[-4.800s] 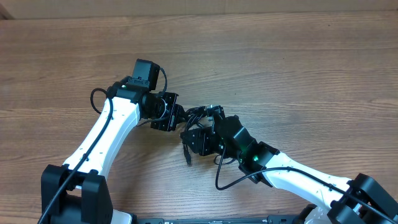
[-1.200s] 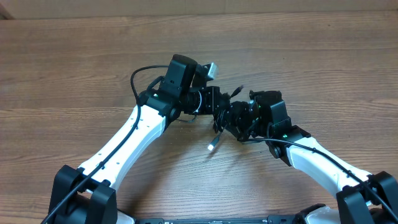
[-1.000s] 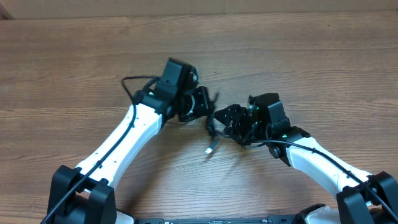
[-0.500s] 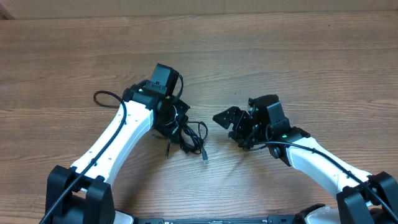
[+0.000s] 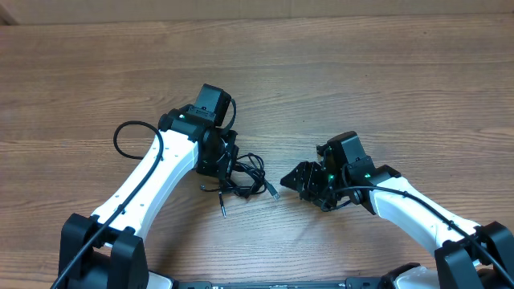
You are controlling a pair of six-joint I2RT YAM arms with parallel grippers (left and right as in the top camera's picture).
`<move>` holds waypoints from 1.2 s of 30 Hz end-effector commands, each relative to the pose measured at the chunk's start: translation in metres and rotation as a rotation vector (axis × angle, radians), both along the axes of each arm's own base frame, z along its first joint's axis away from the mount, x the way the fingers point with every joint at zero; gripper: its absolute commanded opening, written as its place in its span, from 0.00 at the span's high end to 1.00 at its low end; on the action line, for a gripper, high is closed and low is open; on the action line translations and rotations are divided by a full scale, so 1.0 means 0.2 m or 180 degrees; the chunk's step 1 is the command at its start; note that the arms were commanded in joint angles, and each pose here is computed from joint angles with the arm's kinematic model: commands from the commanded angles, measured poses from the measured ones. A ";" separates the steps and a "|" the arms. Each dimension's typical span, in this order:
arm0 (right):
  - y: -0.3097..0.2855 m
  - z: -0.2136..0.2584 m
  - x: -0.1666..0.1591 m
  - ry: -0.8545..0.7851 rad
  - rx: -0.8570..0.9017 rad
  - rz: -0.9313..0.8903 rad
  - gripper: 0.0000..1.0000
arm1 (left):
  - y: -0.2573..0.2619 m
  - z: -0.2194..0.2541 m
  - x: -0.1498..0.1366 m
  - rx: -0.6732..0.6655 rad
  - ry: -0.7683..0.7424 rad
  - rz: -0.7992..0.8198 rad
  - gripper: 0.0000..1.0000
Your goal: Untangle cables
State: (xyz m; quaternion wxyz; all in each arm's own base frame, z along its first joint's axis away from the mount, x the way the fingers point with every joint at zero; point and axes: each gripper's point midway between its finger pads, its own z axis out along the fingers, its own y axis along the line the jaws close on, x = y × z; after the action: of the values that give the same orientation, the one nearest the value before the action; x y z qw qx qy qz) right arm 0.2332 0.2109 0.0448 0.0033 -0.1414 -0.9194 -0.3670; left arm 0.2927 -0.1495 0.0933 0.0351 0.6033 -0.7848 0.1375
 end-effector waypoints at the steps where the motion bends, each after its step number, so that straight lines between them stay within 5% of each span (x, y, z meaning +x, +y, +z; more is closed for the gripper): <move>1: 0.03 0.04 0.00 -0.0096 0.0145 0.0163 0.37 | 0.01 0.04 0.03 0.0051 -0.0099 0.0080 0.96; 6: 0.10 0.12 -0.03 -0.0082 0.0498 0.0333 0.37 | 0.02 0.04 0.03 0.0096 -0.0106 0.0091 0.96; 8: 0.13 0.16 -0.04 0.0055 0.0659 0.0284 0.47 | 0.02 0.04 0.02 0.0106 -0.0070 0.0097 0.96; 14: 0.11 0.11 -0.05 0.0977 0.0534 -0.0631 0.40 | 0.00 0.04 -0.01 -0.0017 0.0072 0.0278 0.96; 21: 0.10 0.02 -0.01 0.1126 0.0181 -0.1332 0.42 | -0.04 0.04 -0.10 -0.0213 0.0512 0.0883 0.95; 25: 0.12 0.00 0.05 0.0981 0.0088 -0.1638 0.53 | -0.04 0.04 -0.13 -0.0245 0.0648 0.1053 0.96; 32: 0.16 0.06 0.12 0.0761 0.0267 -0.1677 0.95 | -0.03 0.04 -0.15 -0.0197 0.0680 0.1008 0.96; 36: 0.15 0.05 0.14 0.0691 0.0225 -0.1698 0.96 | 0.00 0.03 -0.13 -0.0060 0.0511 0.0646 0.96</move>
State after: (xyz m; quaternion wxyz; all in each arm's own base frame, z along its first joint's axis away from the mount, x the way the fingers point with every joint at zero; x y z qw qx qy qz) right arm 0.2555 0.2427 0.0546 0.0283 -0.4098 -0.8318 -0.3732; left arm 0.2621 -0.1487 0.0916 0.1064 0.7183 -0.6820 0.0871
